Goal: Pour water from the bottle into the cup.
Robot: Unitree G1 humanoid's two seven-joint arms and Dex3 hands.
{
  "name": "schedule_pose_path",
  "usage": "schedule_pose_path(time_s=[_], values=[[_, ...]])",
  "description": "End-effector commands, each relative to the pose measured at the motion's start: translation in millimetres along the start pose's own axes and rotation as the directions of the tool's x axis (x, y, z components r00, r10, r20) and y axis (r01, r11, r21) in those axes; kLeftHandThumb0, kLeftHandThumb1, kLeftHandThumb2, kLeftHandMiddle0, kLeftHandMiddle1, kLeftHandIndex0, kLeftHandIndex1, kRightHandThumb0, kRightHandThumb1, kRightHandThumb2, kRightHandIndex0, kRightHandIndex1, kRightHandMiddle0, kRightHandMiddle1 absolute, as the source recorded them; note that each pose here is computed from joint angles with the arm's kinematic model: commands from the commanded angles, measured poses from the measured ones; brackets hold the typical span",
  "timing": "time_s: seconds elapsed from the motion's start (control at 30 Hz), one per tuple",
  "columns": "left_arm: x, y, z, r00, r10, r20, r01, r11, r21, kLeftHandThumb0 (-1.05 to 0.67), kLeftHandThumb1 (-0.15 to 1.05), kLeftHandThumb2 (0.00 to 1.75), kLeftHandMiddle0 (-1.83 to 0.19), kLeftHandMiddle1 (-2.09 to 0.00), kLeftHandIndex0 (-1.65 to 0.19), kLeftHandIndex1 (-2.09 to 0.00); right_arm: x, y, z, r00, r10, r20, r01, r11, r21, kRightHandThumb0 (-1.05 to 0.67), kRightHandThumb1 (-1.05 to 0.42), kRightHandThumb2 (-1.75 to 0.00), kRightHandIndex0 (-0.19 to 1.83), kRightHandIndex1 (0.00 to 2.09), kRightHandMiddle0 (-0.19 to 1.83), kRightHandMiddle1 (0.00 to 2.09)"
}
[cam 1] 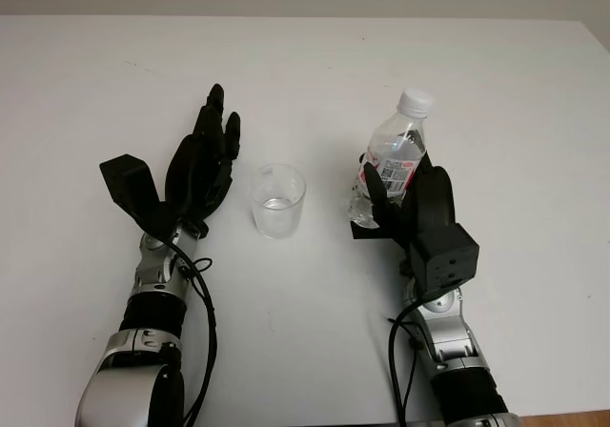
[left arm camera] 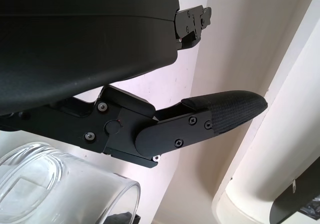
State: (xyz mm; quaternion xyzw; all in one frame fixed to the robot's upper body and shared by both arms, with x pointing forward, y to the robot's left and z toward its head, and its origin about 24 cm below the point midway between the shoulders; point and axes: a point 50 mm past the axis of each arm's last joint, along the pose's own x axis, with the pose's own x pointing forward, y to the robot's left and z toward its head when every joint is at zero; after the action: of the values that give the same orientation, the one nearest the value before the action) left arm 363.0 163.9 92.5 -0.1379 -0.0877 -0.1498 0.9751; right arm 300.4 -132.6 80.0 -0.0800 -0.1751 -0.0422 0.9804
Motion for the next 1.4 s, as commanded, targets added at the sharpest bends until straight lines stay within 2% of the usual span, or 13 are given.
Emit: schedule_pose_path(time_s=[0.0,0.4,0.87,0.9,0.97,1.0,1.03,1.07,1.13,1.17,1.2,1.27,1.37], values=[[-6.2,4.1,-7.6,0.999,0.018,-0.028,-0.018,1.0,-0.006,-0.87,1.05,0.69,0.19,0.0,0.19,0.0,-7,1,-7.8,1.0,0.001,-0.03,-0.001,1.0,-0.008,-0.42,-1.05,-0.45,0.41,2.09,0.53,2.09],[-6.3,5.2,-6.7,1.0,0.007,-0.027,-0.007,1.0,0.0,-0.86,1.05,0.7,0.19,0.0,0.19,0.0,-6,-15,-3.2,0.999,0.026,-0.025,-0.028,0.997,-0.067,-0.41,-1.05,-0.43,0.36,2.09,0.45,2.09],[-6.2,4.9,-5.4,1.0,0.002,-0.024,-0.002,1.0,0.011,-0.85,1.05,0.72,0.19,0.0,0.19,0.0,-12,-17,-7.4,0.994,0.088,-0.061,-0.097,0.979,-0.179,-0.42,-1.05,-0.39,0.24,2.09,0.39,2.09],[-6.2,4.9,-5.3,1.0,0.002,-0.024,-0.002,1.0,0.013,-0.85,1.05,0.73,0.19,0.0,0.19,0.0,-13,-17,-8.2,0.993,0.097,-0.066,-0.108,0.975,-0.192,-0.43,-1.05,-0.38,0.21,2.09,0.38,2.09],[-6.1,5.1,-5.3,1.0,0.002,-0.026,-0.002,1.0,0.013,-0.85,1.05,0.73,0.19,0.0,0.19,0.0,-15,-18,-10.5,0.985,0.135,-0.103,-0.154,0.968,-0.201,-0.48,-1.05,-0.35,0.03,2.07,0.32,2.09],[-6.2,5.3,-5.4,1.0,0.001,-0.027,-0.001,1.0,0.016,-0.85,1.05,0.73,0.19,0.0,0.19,0.0,-16,-18,-11.6,0.979,0.157,-0.132,-0.181,0.963,-0.197,-0.53,-1.05,-0.31,-0.06,1.94,0.23,2.03],[-6.3,5.4,-5.5,1.0,-0.001,-0.028,0.001,1.0,0.018,-0.85,1.05,0.73,0.19,0.0,0.19,0.0,-18,-18,-12.6,0.97,0.183,-0.159,-0.213,0.958,-0.194,-0.6,-1.05,-0.26,-0.14,1.55,0.05,1.84],[-6.3,5.4,-5.5,1.0,-0.001,-0.028,0.002,1.0,0.019,-0.86,1.05,0.72,0.19,0.0,0.19,0.0,-19,-19,-13.2,0.962,0.207,-0.178,-0.24,0.951,-0.193,-0.64,-1.05,-0.23,-0.15,1.25,-0.04,1.65],[-6.2,5.3,-5.6,1.0,-0.002,-0.026,0.002,1.0,0.013,-0.86,1.05,0.72,0.19,0.0,0.19,0.0,-21,-19,-14.0,0.946,0.247,-0.21,-0.288,0.938,-0.193,-0.71,-1.05,-0.16,-0.14,0.7,-0.12,1.17],[-6.1,5.3,-5.5,1.0,-0.004,-0.025,0.004,1.0,0.01,-0.86,1.05,0.72,0.19,0.0,0.19,0.0,-22,-20,-14.3,0.938,0.264,-0.223,-0.307,0.933,-0.189,-0.75,-1.05,-0.12,-0.11,0.4,-0.14,0.86],[-6.1,5.4,-5.3,1.0,-0.004,-0.025,0.004,1.0,0.012,-0.85,1.05,0.72,0.19,0.0,0.19,0.0,-24,-20,-14.8,0.932,0.278,-0.234,-0.322,0.929,-0.181,-0.76,-1.05,-0.1,-0.1,0.26,-0.14,0.69],[-6.0,5.8,-5.0,1.0,0.001,-0.025,-0.001,1.0,0.015,-0.85,1.05,0.72,0.19,0.0,0.19,0.0,-26,-21,-15.5,0.922,0.294,-0.251,-0.341,0.925,-0.17,-0.79,-1.04,-0.07,-0.14,0.1,-0.17,0.45],[-5.7,6.4,-4.4,1.0,0.003,-0.023,-0.003,1.0,0.01,-0.85,1.05,0.72,0.19,0.0,0.19,0.0,-30,-23,-16.3,0.919,0.3,-0.256,-0.344,0.927,-0.15,-0.84,-1.02,-0.05,-0.18,0.05,-0.19,0.31]])
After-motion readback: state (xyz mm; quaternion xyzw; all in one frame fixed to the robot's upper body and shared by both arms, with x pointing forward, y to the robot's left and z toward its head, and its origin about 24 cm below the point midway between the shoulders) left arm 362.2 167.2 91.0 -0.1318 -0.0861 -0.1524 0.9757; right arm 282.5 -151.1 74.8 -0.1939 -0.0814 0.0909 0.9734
